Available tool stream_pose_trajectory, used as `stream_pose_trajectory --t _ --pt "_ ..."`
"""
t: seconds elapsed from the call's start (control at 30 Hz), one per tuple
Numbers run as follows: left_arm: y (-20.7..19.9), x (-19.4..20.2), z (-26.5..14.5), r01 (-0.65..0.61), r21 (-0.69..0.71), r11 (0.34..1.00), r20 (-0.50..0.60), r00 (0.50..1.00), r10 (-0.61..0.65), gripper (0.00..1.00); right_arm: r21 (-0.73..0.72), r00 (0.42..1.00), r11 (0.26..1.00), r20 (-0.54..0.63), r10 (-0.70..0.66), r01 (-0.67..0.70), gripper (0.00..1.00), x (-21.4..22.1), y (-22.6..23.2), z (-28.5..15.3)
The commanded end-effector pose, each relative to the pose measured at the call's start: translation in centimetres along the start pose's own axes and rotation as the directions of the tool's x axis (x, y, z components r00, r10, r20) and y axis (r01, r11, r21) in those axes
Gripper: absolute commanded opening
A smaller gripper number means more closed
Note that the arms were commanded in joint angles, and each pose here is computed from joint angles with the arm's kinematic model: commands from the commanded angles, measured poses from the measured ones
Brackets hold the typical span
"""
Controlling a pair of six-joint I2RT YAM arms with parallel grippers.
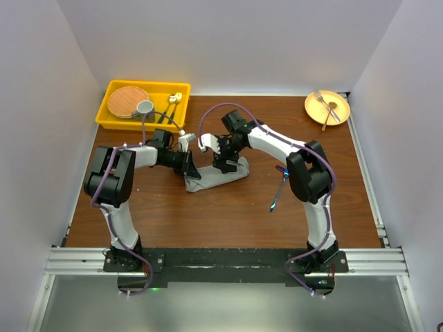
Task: Fold the napkin into a case and place the utensils inside
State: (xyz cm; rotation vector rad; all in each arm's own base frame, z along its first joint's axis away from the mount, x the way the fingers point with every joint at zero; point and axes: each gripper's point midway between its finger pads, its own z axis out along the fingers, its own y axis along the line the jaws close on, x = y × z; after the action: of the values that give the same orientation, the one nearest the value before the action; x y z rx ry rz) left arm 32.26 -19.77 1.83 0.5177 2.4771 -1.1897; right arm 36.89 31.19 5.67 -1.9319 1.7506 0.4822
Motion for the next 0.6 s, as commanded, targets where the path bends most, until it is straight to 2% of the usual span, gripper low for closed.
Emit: stream_pose_trajectory --t 0.0,0.1,0.2,0.3,0.37,0.47,0.57 --pt "3.1 2.0 0.3 0.032 -0.107 0.994 -0.053 0.998 -0.038 0.00 -0.029 0.996 1.000 0.090 -0.004 0.006 0.82 -2.5 -0.6 0.5" --pt "3.0 2.0 0.3 0.037 -0.102 0.994 -0.054 0.998 -0.042 0.00 -0.064 0.996 0.998 0.088 0.018 -0.012 0.80 -2.0 -0.4 1.6" --pt "3.0 2.1 0.1 0.040 -0.100 0.994 -0.053 0.998 -0.045 0.00 -0.095 0.997 0.995 0.073 0.041 -0.034 0.73 -1.4 0.0 2.5" --pt "2.6 2.3 0.0 0.042 -0.090 0.995 -0.055 0.997 -0.047 0.00 -0.137 0.997 0.990 0.063 0.035 -0.026 0.58 -0.8 0.9 2.9" --pt "2.4 2.5 -0.1 0.045 -0.085 0.995 -0.056 0.997 -0.050 0.00 -0.177 0.998 0.984 0.057 0.040 -0.029 0.42 -0.5 1.9 3.0" --pt "1.8 3.2 -0.3 0.054 -0.070 0.996 -0.063 0.996 -0.058 0.00 -0.210 0.997 0.978 0.074 0.029 -0.012 0.27 -0.5 2.9 2.8" --pt "0.9 4.5 -0.7 0.072 -0.049 0.996 -0.071 0.995 -0.076 0.00 -0.240 0.995 0.970 0.099 0.005 0.019 0.22 -0.8 4.1 2.4"
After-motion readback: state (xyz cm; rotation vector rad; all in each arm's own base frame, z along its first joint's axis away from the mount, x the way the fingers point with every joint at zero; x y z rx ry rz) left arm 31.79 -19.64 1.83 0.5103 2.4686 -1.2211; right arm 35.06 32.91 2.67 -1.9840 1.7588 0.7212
